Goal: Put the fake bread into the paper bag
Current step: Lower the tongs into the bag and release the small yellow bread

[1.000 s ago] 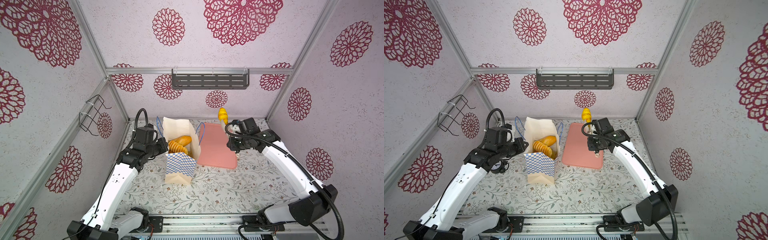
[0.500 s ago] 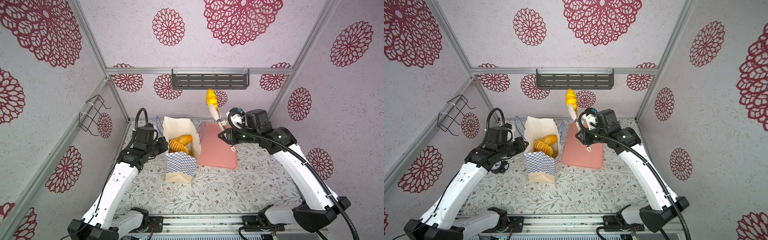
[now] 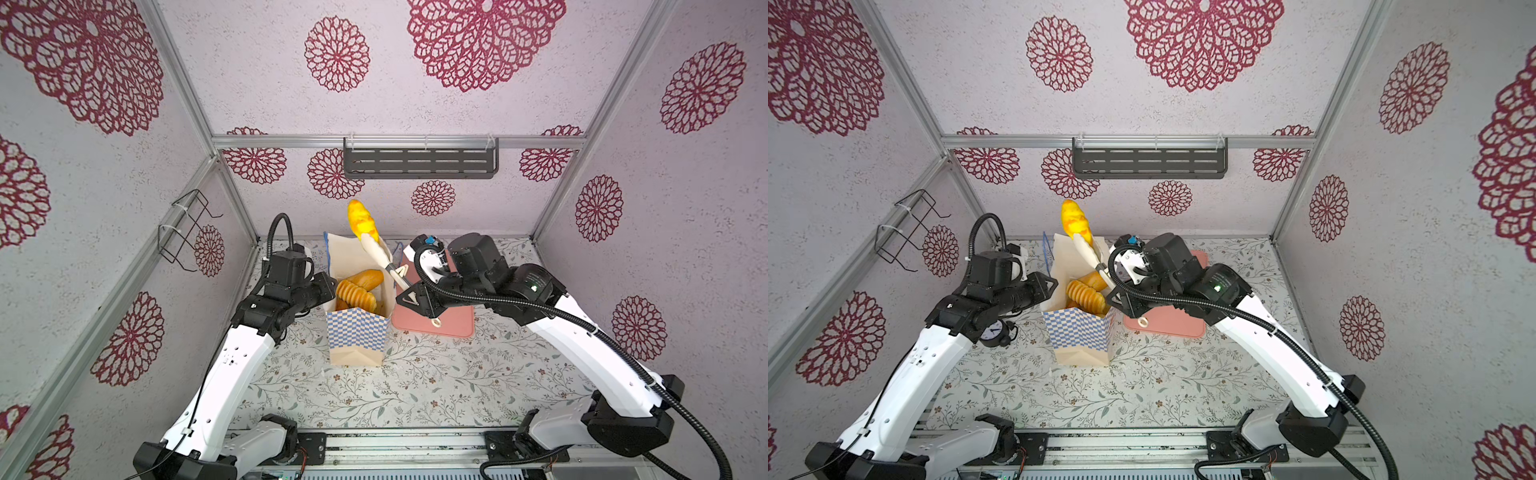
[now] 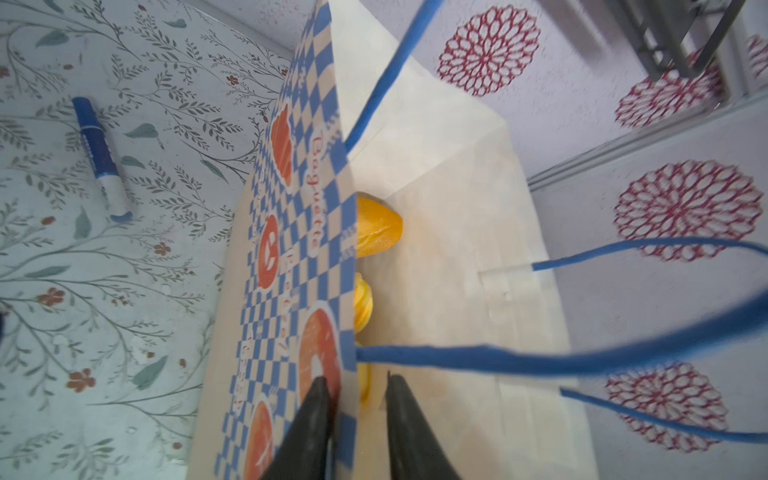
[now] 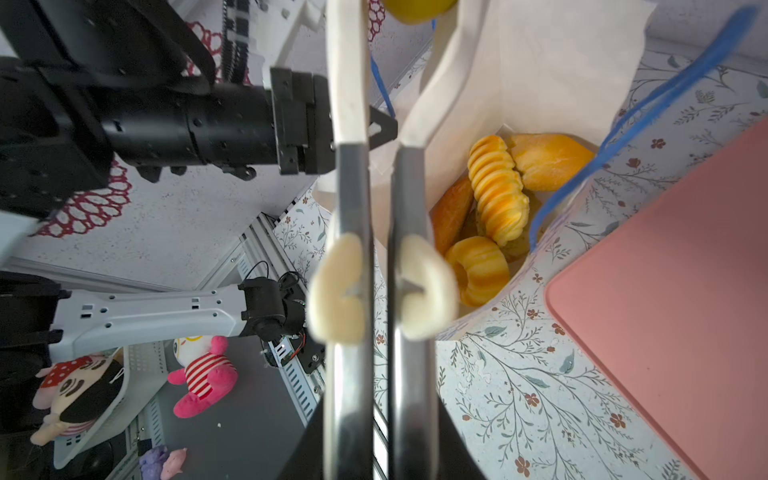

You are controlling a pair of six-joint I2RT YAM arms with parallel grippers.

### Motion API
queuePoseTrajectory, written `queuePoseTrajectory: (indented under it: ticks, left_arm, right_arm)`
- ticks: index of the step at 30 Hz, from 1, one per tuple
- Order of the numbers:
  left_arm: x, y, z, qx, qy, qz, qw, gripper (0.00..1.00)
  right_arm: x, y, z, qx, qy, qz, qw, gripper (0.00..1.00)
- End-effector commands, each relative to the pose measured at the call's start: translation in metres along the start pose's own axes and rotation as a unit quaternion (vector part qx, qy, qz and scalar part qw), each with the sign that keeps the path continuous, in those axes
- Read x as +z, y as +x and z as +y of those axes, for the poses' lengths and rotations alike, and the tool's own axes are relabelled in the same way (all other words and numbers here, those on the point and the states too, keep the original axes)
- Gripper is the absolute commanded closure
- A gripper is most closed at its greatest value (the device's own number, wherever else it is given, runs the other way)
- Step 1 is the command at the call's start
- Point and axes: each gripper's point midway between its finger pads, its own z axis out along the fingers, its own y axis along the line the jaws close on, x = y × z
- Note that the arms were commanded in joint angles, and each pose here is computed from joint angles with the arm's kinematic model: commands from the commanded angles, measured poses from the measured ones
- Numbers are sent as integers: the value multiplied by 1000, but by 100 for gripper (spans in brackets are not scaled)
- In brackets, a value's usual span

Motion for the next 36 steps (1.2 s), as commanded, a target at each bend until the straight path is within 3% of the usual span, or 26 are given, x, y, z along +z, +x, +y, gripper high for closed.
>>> queuePoseTrajectory:
  ticks: [1, 4, 8, 21, 27, 36]
  left_arm:
    - [-15, -18, -13, 8, 20, -33, 999, 60]
    - [-19, -19, -13, 8, 19, -36, 999, 52]
    - [-23, -17, -12, 8, 17, -37, 999, 49]
    - [-47, -6, 2, 10, -5, -45, 999, 34]
    - [-64, -5, 3, 12, -7, -55, 998, 30]
    - [-87, -11, 6, 16, -22, -84, 996, 30]
  right_arm:
    - [-6, -8, 0, -4, 18, -29, 999, 100]
    - [-9, -10, -2, 1, 24, -39, 999, 100]
    - [-10, -11, -2, 5, 24, -43, 999, 100]
    - [10, 18, 4, 7, 14, 13, 1000, 97]
    - [22, 36, 3, 2, 26, 41, 999, 91]
    - [34, 50, -7, -1, 52, 66, 997, 73]
